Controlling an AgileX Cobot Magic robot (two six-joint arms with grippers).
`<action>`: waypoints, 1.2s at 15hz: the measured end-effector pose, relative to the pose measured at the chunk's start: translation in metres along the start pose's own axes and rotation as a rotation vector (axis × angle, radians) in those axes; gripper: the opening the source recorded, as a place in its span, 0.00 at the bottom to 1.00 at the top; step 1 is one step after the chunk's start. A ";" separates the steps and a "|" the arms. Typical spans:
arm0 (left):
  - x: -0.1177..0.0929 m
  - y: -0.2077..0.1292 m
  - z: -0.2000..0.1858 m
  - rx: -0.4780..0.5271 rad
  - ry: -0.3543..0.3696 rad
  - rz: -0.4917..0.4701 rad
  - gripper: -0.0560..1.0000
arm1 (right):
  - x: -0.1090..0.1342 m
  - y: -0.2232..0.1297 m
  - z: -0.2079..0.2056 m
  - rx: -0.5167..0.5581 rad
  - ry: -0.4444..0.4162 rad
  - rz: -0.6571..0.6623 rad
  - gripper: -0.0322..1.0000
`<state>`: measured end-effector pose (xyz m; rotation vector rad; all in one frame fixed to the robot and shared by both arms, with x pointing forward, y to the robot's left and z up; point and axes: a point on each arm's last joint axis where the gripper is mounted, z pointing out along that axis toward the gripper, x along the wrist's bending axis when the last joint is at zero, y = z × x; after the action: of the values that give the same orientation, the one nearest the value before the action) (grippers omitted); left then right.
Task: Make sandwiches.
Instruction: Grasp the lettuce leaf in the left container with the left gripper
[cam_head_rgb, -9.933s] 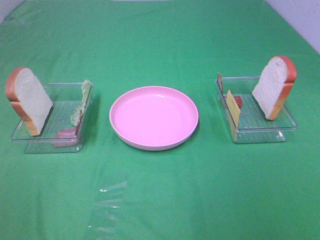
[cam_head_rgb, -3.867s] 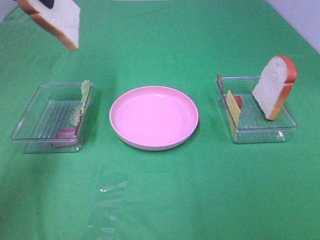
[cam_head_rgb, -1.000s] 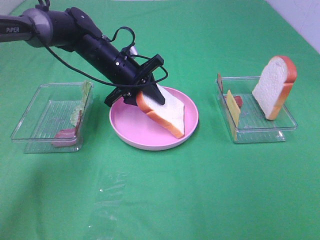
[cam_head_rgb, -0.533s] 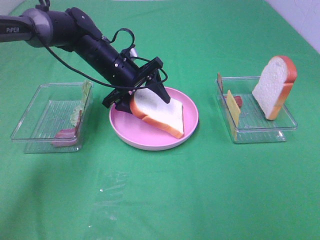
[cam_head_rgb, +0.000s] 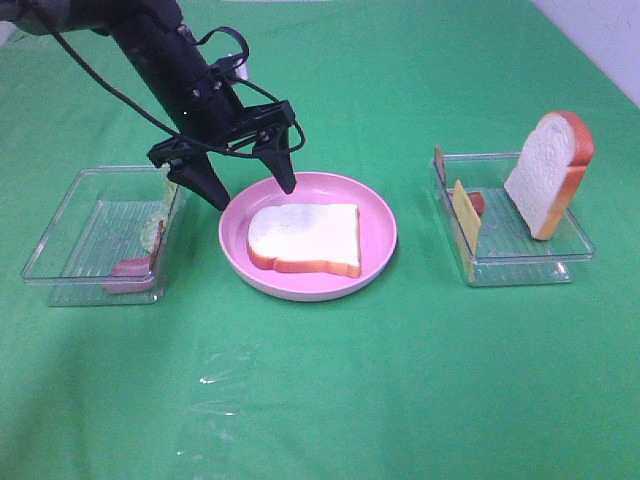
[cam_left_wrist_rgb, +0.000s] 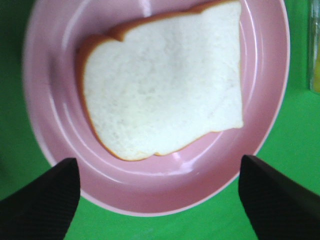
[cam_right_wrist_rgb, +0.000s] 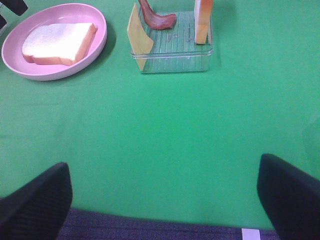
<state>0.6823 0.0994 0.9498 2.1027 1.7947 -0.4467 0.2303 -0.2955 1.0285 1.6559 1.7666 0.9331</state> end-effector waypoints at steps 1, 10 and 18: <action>-0.001 0.002 -0.008 -0.024 0.037 0.009 0.81 | 0.000 0.000 0.000 0.000 0.000 0.000 0.96; -0.047 -0.019 -0.103 -0.271 0.280 0.115 0.95 | 0.000 0.000 0.000 0.000 0.000 0.000 0.96; -0.004 -0.018 -0.107 -0.247 0.410 0.051 0.95 | 0.000 0.000 0.000 0.000 0.000 0.000 0.96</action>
<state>0.6655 0.1463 1.0464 2.1654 1.8827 0.2289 0.2303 -0.2955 1.0285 1.6559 1.7666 0.9331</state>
